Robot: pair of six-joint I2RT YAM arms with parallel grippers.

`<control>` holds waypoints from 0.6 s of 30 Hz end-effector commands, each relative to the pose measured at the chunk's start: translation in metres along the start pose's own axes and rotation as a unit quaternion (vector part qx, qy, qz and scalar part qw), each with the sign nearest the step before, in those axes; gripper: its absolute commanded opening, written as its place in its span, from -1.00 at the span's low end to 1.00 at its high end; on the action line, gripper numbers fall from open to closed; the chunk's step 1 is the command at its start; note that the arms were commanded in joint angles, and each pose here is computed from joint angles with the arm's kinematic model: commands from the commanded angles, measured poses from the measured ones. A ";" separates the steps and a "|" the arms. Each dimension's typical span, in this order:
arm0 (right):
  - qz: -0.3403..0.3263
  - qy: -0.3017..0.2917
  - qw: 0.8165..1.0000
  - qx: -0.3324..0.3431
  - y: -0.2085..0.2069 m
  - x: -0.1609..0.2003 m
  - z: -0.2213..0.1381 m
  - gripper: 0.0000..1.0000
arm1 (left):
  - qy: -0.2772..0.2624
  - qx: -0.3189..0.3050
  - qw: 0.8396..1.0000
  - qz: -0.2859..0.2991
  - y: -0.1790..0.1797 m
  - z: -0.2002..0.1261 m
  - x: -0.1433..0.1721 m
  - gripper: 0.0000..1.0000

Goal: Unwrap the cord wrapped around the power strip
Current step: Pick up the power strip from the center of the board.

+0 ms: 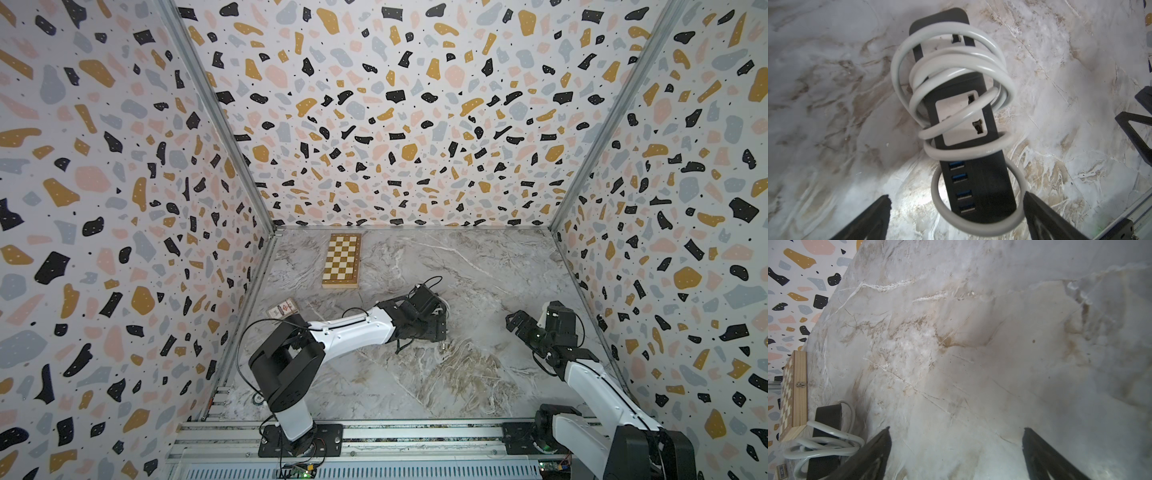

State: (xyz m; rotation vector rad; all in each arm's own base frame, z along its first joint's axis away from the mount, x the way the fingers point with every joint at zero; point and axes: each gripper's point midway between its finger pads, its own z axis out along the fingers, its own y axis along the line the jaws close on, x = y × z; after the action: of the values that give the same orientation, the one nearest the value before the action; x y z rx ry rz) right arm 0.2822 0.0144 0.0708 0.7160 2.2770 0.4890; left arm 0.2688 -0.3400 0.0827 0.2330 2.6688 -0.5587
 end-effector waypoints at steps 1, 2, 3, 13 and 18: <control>-0.001 -0.006 1.000 0.003 -0.002 -0.001 0.000 0.99 | 0.001 -0.010 1.000 0.015 -0.006 0.007 -0.003 0.98; -0.001 -0.006 1.000 0.003 -0.002 -0.001 0.000 0.99 | 0.003 -0.015 1.000 0.020 -0.007 0.010 -0.002 0.99; 0.000 -0.004 1.000 0.003 -0.002 0.000 0.001 0.99 | 0.003 -0.017 1.000 0.025 -0.009 0.012 -0.002 0.99; -0.007 -0.011 1.000 -0.005 -0.001 -0.001 0.003 0.98 | 0.004 -0.039 0.998 0.048 -0.010 0.029 0.005 0.68; -0.009 -0.011 1.000 -0.005 -0.001 -0.001 0.003 0.98 | -0.009 -0.038 0.998 0.051 -0.010 0.034 0.002 0.35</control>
State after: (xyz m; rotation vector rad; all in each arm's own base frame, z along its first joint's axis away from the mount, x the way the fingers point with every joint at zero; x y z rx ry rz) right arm 0.2857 0.0143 0.0717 0.7044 2.2555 0.4932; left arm 0.2696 -0.3598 0.0563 0.3344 2.6699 -0.4384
